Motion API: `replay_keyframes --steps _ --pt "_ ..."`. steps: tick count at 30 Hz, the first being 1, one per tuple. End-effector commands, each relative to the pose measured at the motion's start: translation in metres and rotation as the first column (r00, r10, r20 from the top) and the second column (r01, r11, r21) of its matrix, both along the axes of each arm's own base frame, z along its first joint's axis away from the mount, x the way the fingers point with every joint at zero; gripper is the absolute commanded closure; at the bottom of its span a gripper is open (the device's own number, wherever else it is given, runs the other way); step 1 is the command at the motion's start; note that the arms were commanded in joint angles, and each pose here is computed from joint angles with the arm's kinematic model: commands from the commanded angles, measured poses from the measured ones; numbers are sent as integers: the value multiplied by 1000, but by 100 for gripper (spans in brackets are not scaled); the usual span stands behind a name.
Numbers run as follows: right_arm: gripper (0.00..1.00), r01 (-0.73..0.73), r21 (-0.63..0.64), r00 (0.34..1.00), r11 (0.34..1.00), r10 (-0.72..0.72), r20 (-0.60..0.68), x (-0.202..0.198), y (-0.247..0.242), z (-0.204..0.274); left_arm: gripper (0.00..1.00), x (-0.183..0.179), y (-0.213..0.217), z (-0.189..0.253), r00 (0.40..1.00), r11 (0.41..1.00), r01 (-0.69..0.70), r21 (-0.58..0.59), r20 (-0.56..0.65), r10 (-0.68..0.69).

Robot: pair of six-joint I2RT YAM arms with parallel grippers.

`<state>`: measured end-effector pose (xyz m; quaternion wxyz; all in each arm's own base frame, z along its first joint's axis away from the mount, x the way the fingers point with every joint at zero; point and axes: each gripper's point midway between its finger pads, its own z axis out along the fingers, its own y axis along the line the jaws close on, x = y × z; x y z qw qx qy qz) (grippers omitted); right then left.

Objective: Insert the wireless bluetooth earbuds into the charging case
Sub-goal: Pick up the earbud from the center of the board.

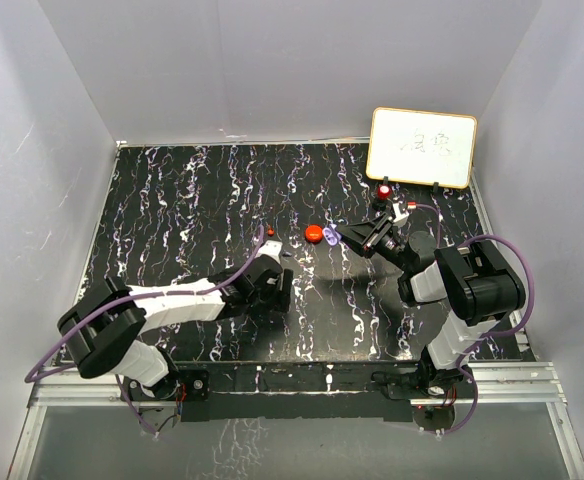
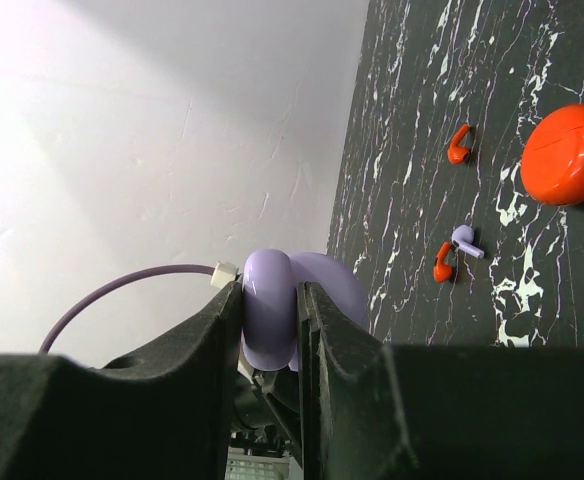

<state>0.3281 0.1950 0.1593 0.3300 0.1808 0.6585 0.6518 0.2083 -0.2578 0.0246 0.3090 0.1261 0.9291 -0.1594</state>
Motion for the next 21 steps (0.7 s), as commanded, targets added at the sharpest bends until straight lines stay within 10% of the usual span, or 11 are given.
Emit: replay_keyframes --steps 1,21 --pt "100 5 13 998 1000 -6 69 -1 -3 13 32 3 17 -2 998 993 -67 99 -5 68" --pt "100 5 12 998 1000 -6 62 -1 -3 10 54 16 22 -21 995 966 -95 239 -12 101"
